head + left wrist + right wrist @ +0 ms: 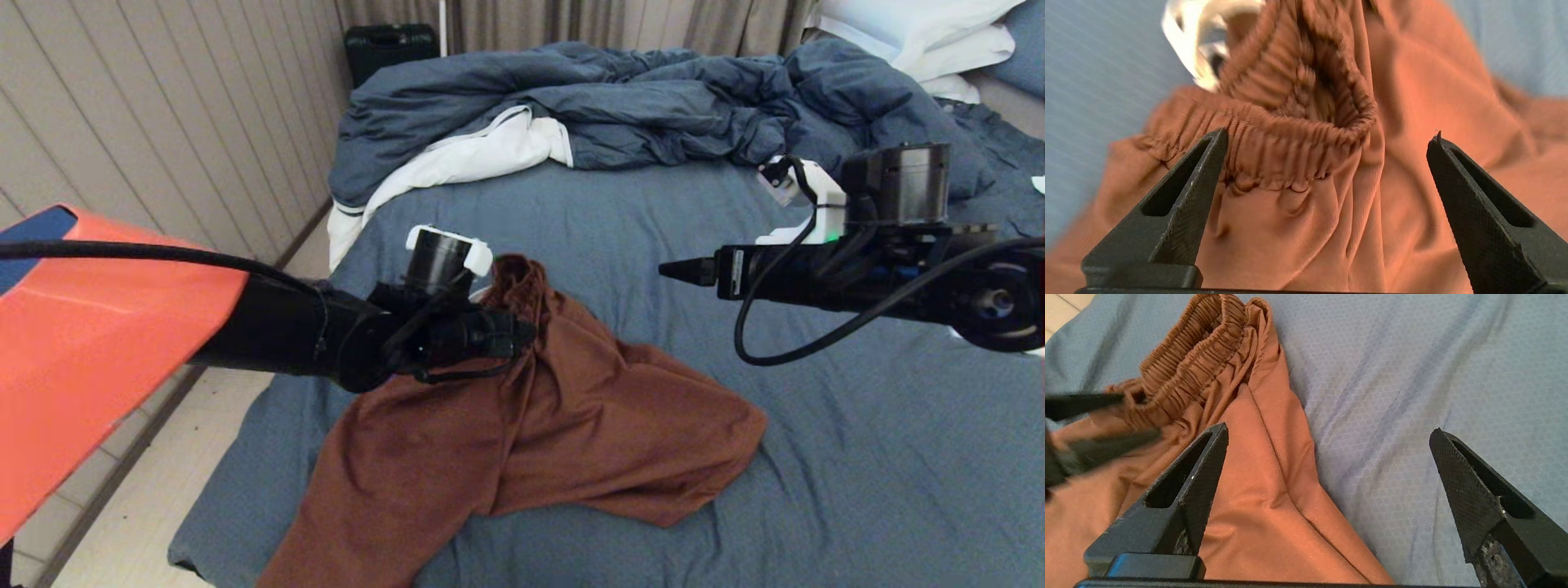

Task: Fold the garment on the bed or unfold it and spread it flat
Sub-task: Unford the brown shorts

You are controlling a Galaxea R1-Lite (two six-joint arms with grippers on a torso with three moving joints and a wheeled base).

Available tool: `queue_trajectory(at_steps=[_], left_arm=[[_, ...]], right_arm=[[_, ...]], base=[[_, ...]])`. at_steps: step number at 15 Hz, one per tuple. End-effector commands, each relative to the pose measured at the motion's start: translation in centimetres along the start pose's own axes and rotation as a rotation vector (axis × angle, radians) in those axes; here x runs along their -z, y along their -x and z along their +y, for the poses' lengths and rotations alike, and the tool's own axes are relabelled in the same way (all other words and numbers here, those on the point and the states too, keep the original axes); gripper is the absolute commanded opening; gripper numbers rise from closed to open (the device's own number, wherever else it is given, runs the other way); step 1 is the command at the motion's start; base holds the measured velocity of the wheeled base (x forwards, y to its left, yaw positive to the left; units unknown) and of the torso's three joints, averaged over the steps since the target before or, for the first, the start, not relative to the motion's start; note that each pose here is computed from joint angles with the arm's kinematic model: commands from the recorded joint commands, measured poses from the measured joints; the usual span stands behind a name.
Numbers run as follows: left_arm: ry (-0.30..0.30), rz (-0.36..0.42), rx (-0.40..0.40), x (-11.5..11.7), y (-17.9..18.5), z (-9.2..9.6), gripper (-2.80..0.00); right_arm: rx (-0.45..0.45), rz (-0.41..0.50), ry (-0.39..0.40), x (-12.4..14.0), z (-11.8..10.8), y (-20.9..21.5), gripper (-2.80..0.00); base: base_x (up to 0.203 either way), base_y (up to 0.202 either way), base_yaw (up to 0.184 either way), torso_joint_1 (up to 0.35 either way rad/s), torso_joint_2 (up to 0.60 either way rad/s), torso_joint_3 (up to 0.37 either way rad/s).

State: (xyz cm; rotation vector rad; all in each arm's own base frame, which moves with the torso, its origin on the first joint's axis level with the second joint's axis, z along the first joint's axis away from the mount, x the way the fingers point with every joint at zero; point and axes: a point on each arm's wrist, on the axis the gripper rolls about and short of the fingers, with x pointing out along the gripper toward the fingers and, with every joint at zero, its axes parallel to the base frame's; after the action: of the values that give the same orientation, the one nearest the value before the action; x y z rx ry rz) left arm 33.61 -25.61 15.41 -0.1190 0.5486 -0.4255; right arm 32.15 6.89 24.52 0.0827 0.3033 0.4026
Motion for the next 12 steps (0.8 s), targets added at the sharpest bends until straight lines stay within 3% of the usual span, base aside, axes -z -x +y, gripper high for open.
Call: queue_trajectory(at_steps=[1, 2, 3, 12], left_arm=[[-0.010, 0.026, -0.001, 1.55, -1.49, -0.35, 0.00], [-0.010, 0.014, 0.003, 1.53, -1.65, -0.39, 0.00], [-0.008, 0.012, 0.000, 1.53, -1.66, -0.39, -2.80], [-0.007, -0.008, 0.000, 0.97, -1.50, -0.44, -2.80]], right_arm=[[-0.001, 0.006, -0.002, 0.16, -0.06, -0.23, 0.00], [-0.001, 0.005, -0.002, 0.14, -0.06, -0.26, 0.00], [-0.001, 0.005, -0.002, 0.14, -0.06, -0.26, 0.00], [-0.001, 0.007, -0.002, 0.18, -0.08, -0.30, 0.00]], base=[[0.000, 0.000, 0.000, 0.000, 0.00, 0.000], [0.000, 0.000, 0.000, 0.000, 0.00, 0.000], [0.000, 0.000, 0.000, 0.000, 0.00, 0.000], [0.000, 0.000, 0.000, 0.000, 0.00, 0.000]])
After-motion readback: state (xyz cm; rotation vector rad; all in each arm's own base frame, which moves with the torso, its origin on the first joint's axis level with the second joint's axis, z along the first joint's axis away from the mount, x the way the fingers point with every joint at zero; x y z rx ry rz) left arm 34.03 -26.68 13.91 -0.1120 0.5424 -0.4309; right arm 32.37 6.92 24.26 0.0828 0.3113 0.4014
